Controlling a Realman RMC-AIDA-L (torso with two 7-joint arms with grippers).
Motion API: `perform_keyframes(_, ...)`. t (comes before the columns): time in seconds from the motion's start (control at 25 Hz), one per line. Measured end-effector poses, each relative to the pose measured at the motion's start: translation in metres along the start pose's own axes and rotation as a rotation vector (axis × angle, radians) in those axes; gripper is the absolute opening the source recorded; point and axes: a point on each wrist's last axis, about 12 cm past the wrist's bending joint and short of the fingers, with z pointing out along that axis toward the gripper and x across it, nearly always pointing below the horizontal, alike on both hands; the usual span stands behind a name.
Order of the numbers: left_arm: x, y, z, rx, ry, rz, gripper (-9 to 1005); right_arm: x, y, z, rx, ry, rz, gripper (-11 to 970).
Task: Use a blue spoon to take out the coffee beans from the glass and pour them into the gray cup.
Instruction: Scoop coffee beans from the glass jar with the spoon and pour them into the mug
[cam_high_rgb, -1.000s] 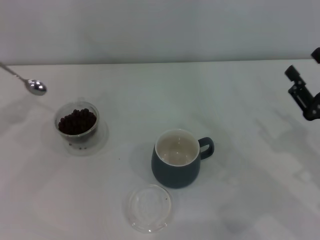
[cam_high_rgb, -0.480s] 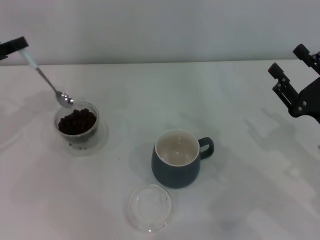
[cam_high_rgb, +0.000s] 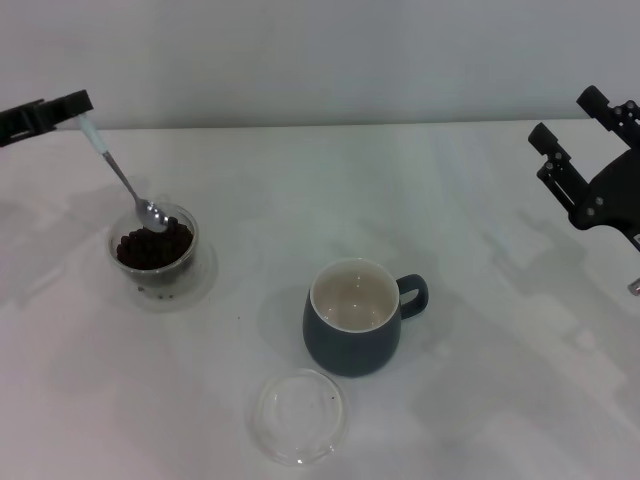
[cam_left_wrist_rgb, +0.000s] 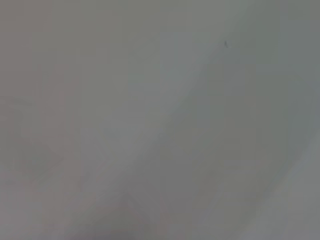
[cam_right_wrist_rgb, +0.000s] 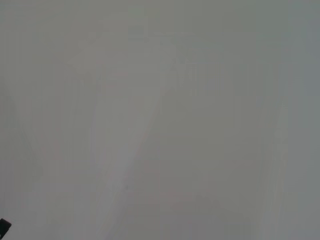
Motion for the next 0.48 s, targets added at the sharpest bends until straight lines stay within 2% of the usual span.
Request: perform_keyframes(0.48,0.021,0.000,0.000,-0.031,0.003,-0.018,134,0.003,-0.001,0.004,0.001,0.023,-0.002,592)
